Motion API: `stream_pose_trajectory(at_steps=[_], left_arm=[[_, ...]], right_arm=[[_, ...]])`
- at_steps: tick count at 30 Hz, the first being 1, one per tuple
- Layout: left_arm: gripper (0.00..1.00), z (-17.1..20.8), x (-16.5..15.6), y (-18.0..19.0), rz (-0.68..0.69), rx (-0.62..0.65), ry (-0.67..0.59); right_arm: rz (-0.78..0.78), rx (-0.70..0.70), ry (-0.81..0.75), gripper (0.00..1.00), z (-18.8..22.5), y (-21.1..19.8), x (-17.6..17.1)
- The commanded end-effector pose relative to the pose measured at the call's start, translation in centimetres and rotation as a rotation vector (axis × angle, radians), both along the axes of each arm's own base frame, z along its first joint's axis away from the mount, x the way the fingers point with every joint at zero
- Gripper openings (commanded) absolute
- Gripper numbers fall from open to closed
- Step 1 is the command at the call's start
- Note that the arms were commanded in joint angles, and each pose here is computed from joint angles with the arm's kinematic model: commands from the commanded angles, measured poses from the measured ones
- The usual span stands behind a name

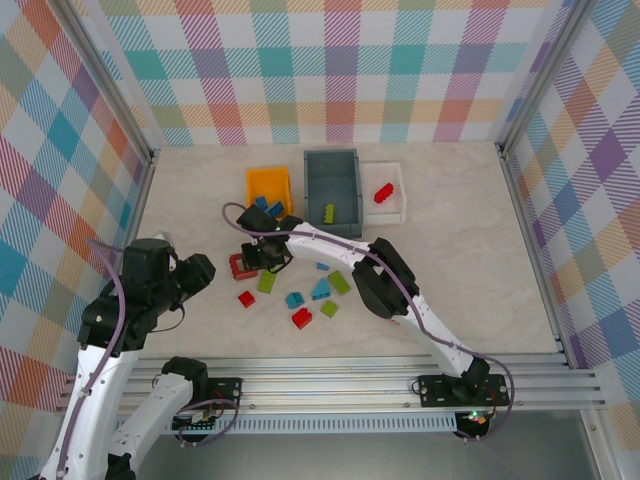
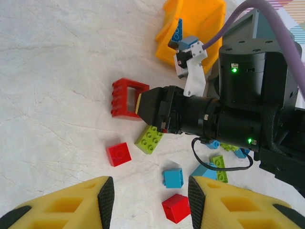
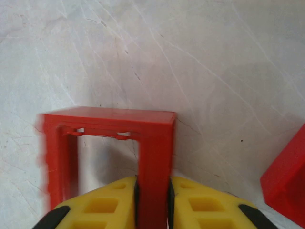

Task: Sort the legos into containers by color

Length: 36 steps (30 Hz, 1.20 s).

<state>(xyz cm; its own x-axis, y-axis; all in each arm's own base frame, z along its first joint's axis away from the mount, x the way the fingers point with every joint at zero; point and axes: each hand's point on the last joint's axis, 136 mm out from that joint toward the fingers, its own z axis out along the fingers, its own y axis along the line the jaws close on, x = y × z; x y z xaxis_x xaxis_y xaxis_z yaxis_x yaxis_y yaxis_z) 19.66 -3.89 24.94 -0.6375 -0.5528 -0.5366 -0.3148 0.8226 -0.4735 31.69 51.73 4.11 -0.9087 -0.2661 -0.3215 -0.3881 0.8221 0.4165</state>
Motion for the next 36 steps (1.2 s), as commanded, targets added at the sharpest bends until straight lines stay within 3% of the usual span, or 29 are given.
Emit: stream_pose_trajectory(at_steps=[1,6,10,13,17,20,26,30,36], left_arm=[[0.46,0.2,0.1,-0.2,-0.005,-0.015,-0.01],[0.47,0.9,0.2,-0.3,-0.016,-0.013,-0.023],[0.47,2.1,0.9,-1.4,-0.063,-0.049,-0.043],[0.47,3.6,1.9,-3.3,-0.135,-0.119,-0.074],[0.46,6.1,3.8,-6.5,-0.242,-0.253,-0.121],[0.45,7.5,5.6,-9.6,-0.326,-0.307,-0.125],[0.45,7.5,8.8,-18.8,-0.502,-0.168,-0.108],[0.44,6.6,10.7,-23.6,-0.536,-0.128,-0.125],[0.44,4.5,11.8,-27.3,-0.561,-0.117,-0.108]], right_arm=[[0.006,0.016,-0.008,0.18,1.1,0.6,-0.2],[0.008,0.041,-0.114,0.13,5.7,0.3,-0.2],[-0.048,0.065,-0.215,0.11,11.3,-2.2,0.3],[-0.108,0.065,-0.292,0.11,15.6,-6.2,0.9],[-0.248,0.033,-0.343,0.11,19.3,-15.3,3.2],[-0.361,-0.005,-0.358,0.12,20.0,-22.9,5.2],[-0.531,-0.122,-0.349,0.12,19.1,-33.5,9.5],[-0.582,-0.254,-0.33,0.12,16.8,-37.1,12.6],[-0.573,-0.38,-0.288,0.11,12.5,-38.3,16.7]])
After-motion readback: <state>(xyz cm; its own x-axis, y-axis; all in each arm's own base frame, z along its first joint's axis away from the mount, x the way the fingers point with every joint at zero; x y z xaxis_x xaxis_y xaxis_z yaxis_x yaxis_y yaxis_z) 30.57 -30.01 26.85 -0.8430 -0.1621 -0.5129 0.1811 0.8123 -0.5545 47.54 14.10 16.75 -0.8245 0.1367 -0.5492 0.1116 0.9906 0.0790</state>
